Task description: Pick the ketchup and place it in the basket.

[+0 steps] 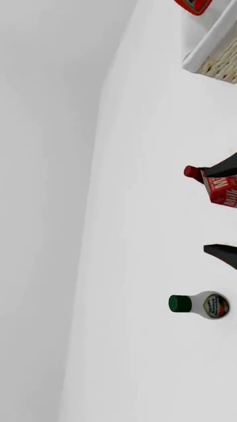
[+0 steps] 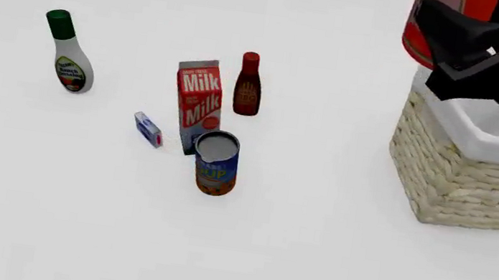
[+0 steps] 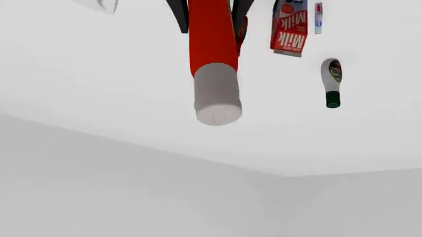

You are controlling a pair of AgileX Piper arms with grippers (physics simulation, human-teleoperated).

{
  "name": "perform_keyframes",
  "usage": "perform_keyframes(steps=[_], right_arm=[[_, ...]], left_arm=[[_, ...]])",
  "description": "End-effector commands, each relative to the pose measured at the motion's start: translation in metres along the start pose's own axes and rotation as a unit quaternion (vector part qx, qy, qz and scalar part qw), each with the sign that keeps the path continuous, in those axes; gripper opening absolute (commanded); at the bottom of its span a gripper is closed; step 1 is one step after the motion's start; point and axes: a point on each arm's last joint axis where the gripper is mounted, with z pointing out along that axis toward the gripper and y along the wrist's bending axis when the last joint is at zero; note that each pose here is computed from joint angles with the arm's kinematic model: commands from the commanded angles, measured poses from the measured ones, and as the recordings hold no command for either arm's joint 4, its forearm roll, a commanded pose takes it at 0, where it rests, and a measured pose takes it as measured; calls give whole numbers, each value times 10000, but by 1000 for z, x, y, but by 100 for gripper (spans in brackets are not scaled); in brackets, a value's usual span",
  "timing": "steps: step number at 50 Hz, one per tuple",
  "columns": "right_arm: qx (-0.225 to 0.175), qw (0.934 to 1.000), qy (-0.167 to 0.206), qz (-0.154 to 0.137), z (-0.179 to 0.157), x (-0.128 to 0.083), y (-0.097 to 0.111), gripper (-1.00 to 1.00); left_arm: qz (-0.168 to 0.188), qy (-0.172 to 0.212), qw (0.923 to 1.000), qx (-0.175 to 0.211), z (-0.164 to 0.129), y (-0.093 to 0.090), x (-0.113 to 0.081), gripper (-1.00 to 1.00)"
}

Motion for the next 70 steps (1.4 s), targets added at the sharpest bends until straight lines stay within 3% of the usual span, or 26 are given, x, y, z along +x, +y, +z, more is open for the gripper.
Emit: perform_keyframes(steps=[1, 19, 30, 70], right_arm=[[515, 9986, -63, 43, -3, 6, -19, -100], [1378, 9903, -102, 176, -3, 17, -53, -100], [1564, 9875, -33, 202, 3, 26, -62, -100], [2717, 9620, 153, 224, 6, 49, -121, -100]], left_arm=[[146, -46, 9996, -222, 5, 7, 12, 100], [93, -58, 9992, -371, 12, 12, 19, 100], [119, -48, 9994, -313, 17, 11, 20, 100], [93, 0, 9994, -340, 18, 13, 27, 100]])
